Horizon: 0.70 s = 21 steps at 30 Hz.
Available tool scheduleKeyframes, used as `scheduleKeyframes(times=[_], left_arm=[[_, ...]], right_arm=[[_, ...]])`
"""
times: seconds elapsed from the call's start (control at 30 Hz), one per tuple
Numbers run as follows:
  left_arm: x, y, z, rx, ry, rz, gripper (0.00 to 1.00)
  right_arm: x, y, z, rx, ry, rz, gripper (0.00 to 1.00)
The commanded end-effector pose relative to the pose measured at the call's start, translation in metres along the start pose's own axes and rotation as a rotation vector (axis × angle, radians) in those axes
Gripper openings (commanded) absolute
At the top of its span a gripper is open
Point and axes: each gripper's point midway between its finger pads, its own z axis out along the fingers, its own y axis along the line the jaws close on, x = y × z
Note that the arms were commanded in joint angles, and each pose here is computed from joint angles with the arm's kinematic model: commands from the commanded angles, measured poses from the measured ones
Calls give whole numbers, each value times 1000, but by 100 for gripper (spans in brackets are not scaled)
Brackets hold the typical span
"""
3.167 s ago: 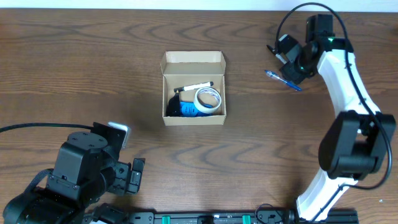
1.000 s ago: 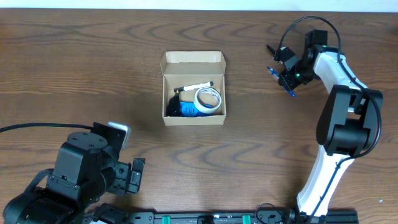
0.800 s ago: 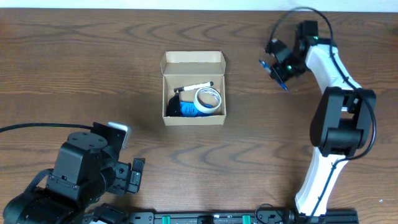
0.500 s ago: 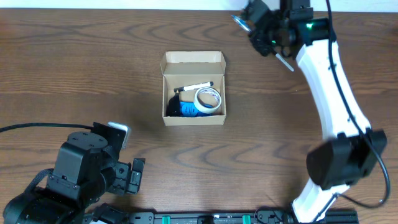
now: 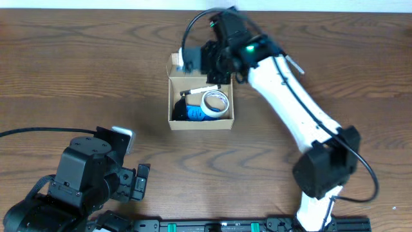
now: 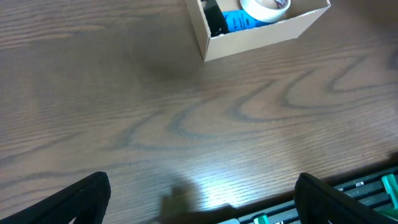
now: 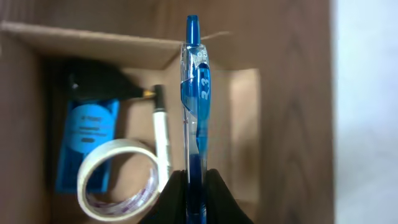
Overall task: Pack container
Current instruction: 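Carry the blue pen left and lower it into the box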
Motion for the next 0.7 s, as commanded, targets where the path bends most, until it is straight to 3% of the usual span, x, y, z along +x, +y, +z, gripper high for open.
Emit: scheduleKeyframes(times=[0.0, 0.47, 0.53, 0.57, 0.67], left_arm=[[-3, 0, -4, 0, -14, 4, 95], [-3, 0, -4, 0, -14, 4, 95], [-3, 0, -4, 0, -14, 4, 95], [-3, 0, -4, 0, -14, 4, 95], [-3, 0, -4, 0, -14, 4, 95]], right_arm=[[3, 20, 33, -82, 22, -90, 1], [32, 47, 88, -196, 114, -142, 1], [33, 48, 90, -201, 117, -140, 9], [33, 48, 90, -200, 116, -140, 21], [32, 46, 91, -195, 114, -141, 40]])
